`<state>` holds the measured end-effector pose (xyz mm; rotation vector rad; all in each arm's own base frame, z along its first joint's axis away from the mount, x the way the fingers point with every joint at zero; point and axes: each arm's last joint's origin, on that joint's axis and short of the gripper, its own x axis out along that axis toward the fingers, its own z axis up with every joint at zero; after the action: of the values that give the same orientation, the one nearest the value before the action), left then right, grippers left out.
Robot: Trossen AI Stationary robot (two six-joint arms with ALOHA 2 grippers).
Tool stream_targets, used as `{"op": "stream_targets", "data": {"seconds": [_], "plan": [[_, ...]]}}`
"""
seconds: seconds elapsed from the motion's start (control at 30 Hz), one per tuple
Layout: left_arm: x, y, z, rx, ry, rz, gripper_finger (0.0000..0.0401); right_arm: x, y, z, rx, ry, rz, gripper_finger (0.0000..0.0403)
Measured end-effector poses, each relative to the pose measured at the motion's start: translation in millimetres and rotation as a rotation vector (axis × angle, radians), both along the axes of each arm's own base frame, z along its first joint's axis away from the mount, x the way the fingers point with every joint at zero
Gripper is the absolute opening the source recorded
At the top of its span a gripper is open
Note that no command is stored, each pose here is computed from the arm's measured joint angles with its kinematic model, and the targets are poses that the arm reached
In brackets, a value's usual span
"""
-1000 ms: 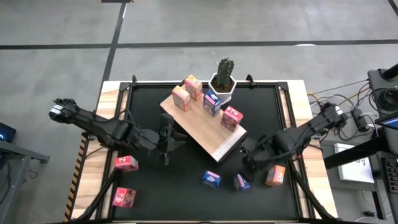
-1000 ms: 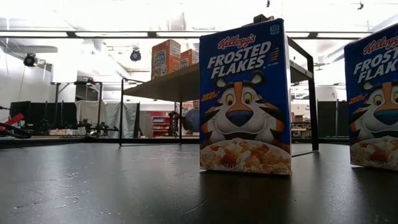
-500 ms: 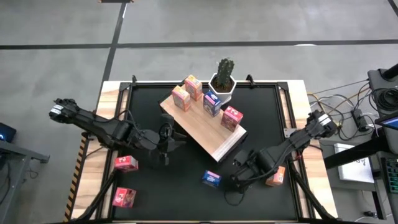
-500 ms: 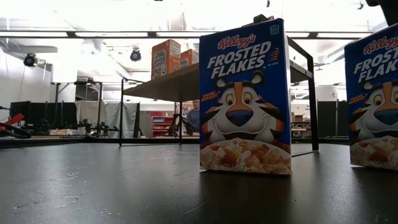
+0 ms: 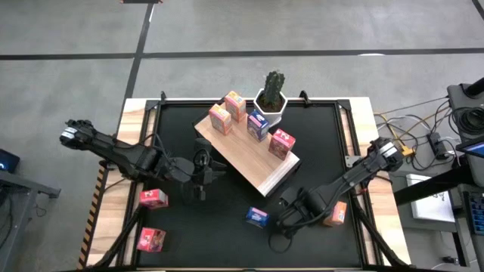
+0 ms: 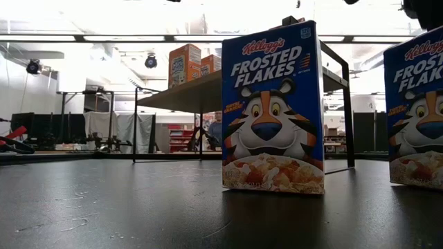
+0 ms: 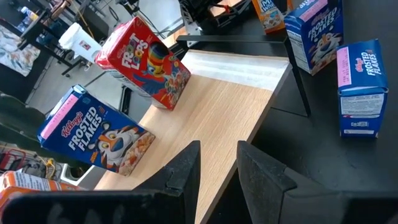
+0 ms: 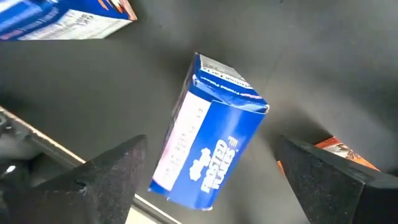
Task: Stack cereal on shelf
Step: Put the right blue cereal box on the shelf aligned with the other blue cereal box
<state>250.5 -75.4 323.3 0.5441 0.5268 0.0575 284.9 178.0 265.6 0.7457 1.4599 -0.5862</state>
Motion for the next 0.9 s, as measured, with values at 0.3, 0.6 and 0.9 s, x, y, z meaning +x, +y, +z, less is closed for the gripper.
{"op": "stream_targets", "data": {"seconds": [0.3, 0.6, 0.9], "plan": [[0.2, -0.1, -0.1, -0.002, 0.0, 0.001, 0.0088, 4.2, 2.6, -9.6, -0.014, 0.02, 0.02, 0.0269], [0.2, -0.1, -0.1, -0.005, -0.001, 0.002, 0.0088, 4.2, 2.3, -9.5, -0.023, 0.015, 0.026, 0.0193], [0.2, -0.1, -0.1, 0.001, 0.0, -0.001, 0.0088, 3.4, 2.6, -3.5, -0.004, 0.007, 0.104, 0.0158]]}}
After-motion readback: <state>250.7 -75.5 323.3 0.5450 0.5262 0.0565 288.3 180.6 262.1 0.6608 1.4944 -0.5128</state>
